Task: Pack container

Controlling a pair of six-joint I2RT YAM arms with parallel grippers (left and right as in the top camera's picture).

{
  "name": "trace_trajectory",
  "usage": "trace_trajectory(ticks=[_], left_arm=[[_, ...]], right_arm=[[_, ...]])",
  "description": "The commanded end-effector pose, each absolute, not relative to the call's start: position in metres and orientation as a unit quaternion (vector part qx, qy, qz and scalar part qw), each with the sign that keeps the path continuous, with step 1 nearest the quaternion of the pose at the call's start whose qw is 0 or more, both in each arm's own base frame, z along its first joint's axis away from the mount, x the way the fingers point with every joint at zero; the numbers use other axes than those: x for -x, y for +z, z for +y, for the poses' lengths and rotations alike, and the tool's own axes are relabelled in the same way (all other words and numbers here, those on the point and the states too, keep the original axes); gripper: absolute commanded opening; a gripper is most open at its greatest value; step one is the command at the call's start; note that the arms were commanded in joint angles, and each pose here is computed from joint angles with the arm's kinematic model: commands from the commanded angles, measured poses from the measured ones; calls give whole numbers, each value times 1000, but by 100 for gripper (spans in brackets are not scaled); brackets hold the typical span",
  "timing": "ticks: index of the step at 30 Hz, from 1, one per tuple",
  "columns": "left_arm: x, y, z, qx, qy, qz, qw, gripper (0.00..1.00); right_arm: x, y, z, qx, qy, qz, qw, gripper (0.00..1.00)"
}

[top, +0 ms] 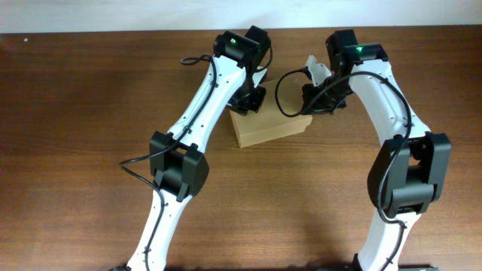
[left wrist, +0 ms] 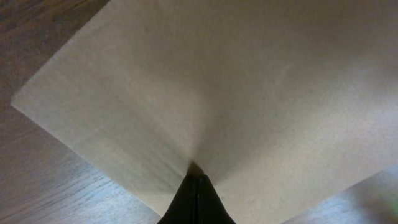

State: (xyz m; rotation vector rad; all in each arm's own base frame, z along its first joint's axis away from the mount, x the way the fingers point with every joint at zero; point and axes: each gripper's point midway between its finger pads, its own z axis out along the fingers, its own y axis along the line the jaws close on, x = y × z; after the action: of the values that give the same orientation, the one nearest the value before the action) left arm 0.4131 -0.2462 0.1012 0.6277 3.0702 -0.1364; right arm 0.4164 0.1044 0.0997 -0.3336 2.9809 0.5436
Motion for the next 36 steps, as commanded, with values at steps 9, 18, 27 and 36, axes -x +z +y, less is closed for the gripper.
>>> trace_trajectory(ticks=[9, 18, 27, 36], left_arm=[[-430, 111, -236, -192, -9, 980, 47, 2], [-459, 181, -228, -171, -33, 973, 153, 2], [-485, 199, -177, -117, -20, 976, 183, 2], [-497, 199, -137, -78, -13, 980, 184, 1]], right_arm=[[-431, 100, 99, 114, 151, 979, 72, 4], [-446, 147, 99, 119, 147, 975, 114, 4], [-436, 137, 71, 107, 73, 988, 86, 4], [-405, 94, 62, 84, 87, 993, 15, 4]])
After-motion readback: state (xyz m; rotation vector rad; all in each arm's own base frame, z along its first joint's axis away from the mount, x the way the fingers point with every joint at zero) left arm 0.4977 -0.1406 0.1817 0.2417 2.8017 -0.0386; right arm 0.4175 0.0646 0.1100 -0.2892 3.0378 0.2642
